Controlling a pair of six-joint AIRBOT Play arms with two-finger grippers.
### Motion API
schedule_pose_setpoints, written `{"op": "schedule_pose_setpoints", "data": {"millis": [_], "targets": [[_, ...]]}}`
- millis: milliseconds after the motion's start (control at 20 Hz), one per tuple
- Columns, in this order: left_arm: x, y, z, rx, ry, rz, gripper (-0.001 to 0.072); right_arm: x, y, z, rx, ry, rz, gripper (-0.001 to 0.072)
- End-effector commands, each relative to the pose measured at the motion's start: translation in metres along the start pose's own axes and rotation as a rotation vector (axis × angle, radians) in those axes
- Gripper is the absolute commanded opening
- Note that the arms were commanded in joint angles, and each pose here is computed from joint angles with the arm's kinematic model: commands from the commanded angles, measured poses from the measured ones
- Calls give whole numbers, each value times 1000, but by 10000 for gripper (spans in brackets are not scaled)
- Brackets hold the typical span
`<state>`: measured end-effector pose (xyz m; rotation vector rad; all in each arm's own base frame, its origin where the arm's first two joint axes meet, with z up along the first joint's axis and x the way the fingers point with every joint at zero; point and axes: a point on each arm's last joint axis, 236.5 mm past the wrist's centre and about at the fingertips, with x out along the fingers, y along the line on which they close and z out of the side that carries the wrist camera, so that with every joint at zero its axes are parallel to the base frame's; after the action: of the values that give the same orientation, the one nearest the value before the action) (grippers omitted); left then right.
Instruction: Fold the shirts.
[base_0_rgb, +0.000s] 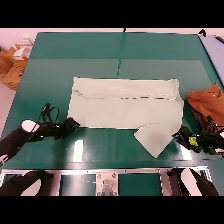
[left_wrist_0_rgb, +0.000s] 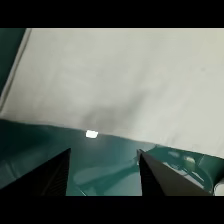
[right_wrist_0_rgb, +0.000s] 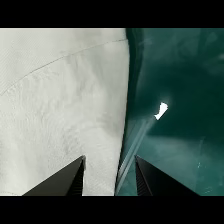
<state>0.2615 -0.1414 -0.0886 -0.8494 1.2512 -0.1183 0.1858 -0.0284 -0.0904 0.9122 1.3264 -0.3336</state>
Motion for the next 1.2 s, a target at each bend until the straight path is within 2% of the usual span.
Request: {"op": "schedule_pose_setpoints", "data": {"millis": [0, 200, 250, 300, 350, 600, 900, 950, 1000, 1100, 1150], "targets": [[17, 2, 17, -38, -85, 20, 493, 0, 0, -1, 1, 2, 2, 374], [17, 2, 51, -123, -223, -3, 492, 1, 0, -2, 2, 5, 1, 376], [16, 2, 55, -126, -242, -3, 490, 2, 0, -3, 4, 8, 1, 421], [15, 2, 56, -119, -246, -1, 361, 2, -1, -5, 4, 16, 0, 511], [15, 3, 56, -85, -246, 4, 46, 2, -1, -8, 5, 32, 1, 512], [16, -1, 51, -60, -219, -1, 30, 5, -5, -26, 62, 99, -11, 513], [16, -1, 50, -59, -213, -1, 30, 47, 20, -19, 171, 74, 173, 494], [17, -1, 50, -56, -213, -1, 30, 49, 25, -15, 172, 68, 200, 413], [16, -1, 50, -51, -213, -1, 30, 50, 32, -12, 165, 65, 235, 256], [15, -4, 49, -25, -210, -4, 30, 45, 49, -8, 118, 50, 310, 12], [12, -8, 50, -3, -203, -8, 29, 41, 56, -8, 88, 55, 337, 16]]}}
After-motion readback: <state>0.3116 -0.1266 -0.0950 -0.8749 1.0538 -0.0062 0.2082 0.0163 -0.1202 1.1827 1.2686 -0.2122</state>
